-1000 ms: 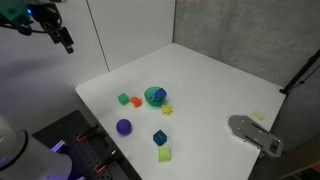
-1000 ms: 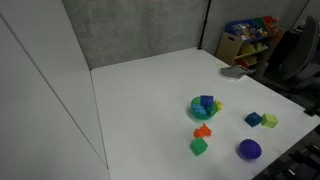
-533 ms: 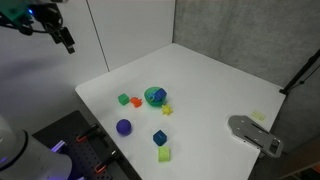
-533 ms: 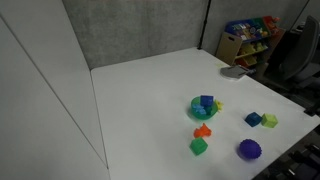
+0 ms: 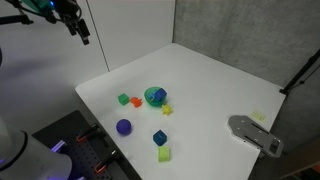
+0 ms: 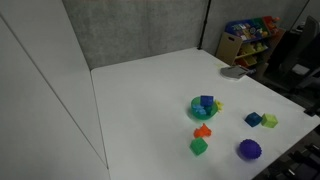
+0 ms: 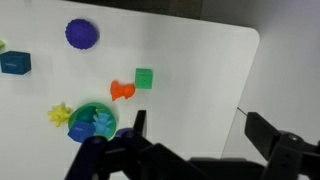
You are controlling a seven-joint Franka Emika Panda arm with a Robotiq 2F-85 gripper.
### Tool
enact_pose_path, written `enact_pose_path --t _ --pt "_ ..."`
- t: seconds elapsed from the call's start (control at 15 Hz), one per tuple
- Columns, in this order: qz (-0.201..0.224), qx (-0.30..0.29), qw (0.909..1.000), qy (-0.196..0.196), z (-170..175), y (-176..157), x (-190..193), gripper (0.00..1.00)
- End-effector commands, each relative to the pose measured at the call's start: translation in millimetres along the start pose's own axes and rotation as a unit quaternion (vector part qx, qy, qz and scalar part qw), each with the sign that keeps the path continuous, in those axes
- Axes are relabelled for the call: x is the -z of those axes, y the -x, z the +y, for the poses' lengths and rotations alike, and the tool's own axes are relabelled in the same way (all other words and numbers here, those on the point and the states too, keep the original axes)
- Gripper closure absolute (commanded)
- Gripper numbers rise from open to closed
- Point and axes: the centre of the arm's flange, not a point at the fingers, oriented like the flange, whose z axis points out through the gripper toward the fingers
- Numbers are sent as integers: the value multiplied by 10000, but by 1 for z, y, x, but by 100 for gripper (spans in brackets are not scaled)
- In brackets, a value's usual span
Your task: Remove the blue block from the green bowl and put it on the table.
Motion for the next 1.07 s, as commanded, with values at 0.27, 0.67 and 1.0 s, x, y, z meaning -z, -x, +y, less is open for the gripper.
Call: enact_pose_path --t 0.27,0.67,1.0 --pt "-122 -215 9992 319 -6 -109 -37 0" --pt "-151 -438 9973 568 35 -175 -101 0" --pt "-116 -552 9971 514 82 -218 -154 0"
